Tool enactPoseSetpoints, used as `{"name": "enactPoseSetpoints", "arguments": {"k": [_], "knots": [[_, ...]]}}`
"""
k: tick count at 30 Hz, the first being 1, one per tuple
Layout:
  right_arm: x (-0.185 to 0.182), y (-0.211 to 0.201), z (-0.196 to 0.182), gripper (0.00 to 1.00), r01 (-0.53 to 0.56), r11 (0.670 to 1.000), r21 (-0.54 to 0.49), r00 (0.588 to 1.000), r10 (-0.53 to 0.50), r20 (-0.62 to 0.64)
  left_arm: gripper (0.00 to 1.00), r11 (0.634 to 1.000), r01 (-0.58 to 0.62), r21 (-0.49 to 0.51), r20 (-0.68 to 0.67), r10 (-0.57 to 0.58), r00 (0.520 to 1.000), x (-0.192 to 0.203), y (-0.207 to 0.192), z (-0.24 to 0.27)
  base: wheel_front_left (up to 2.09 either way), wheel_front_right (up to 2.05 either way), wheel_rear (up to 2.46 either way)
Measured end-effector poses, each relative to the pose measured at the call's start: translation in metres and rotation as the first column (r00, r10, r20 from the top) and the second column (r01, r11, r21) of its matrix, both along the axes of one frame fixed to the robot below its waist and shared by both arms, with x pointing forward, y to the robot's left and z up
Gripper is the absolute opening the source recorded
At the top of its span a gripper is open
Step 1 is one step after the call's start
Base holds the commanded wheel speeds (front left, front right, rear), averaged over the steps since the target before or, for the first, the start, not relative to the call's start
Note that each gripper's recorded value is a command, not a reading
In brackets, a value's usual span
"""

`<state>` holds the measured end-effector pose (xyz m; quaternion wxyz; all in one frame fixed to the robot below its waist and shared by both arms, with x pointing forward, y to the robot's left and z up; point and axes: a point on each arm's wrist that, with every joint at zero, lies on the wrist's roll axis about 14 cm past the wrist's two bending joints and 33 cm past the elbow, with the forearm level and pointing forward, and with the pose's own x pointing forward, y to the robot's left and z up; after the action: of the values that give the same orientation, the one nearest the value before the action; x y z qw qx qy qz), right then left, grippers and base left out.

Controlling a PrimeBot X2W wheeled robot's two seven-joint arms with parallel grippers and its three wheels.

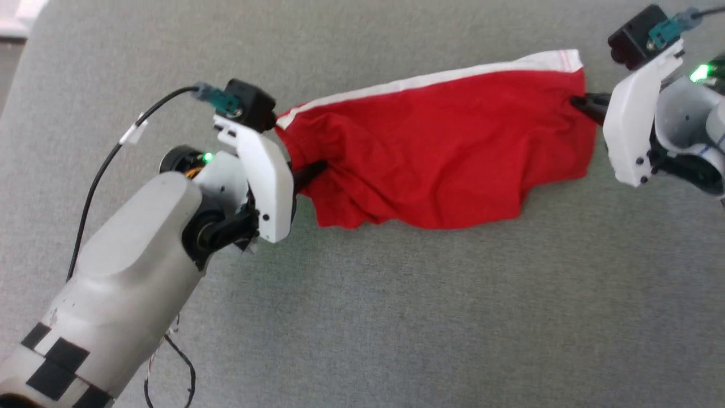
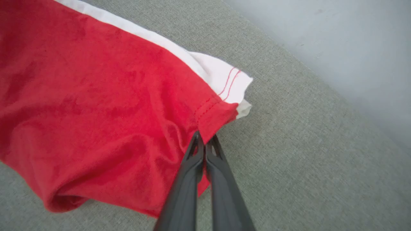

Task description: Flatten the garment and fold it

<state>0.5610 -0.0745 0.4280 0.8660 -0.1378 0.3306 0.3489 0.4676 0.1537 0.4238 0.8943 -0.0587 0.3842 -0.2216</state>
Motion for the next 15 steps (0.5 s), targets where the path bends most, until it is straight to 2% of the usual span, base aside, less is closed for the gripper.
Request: {"name": "enactPoseSetpoints", "arguments": {"k": [8, 15], "knots": [[-0.041, -0.021, 0.042, 0.00, -0.023, 0.999, 0.047, 0.996, 0.019, 0.086, 0.00, 0.997, 0.014, -0.070, 0.029, -0.012, 0.999, -0.021, -0.011, 0.026, 0.00, 0.00, 0.00], [-0.089, -0.051, 0.061, 0.00, -0.004, 0.995, 0.096, 0.994, -0.007, 0.105, 0.00, 0.989, 0.078, -0.122, 0.037, -0.074, 0.997, -0.046, -0.031, 0.048, 0.00, 0.00, 0.00]]}}
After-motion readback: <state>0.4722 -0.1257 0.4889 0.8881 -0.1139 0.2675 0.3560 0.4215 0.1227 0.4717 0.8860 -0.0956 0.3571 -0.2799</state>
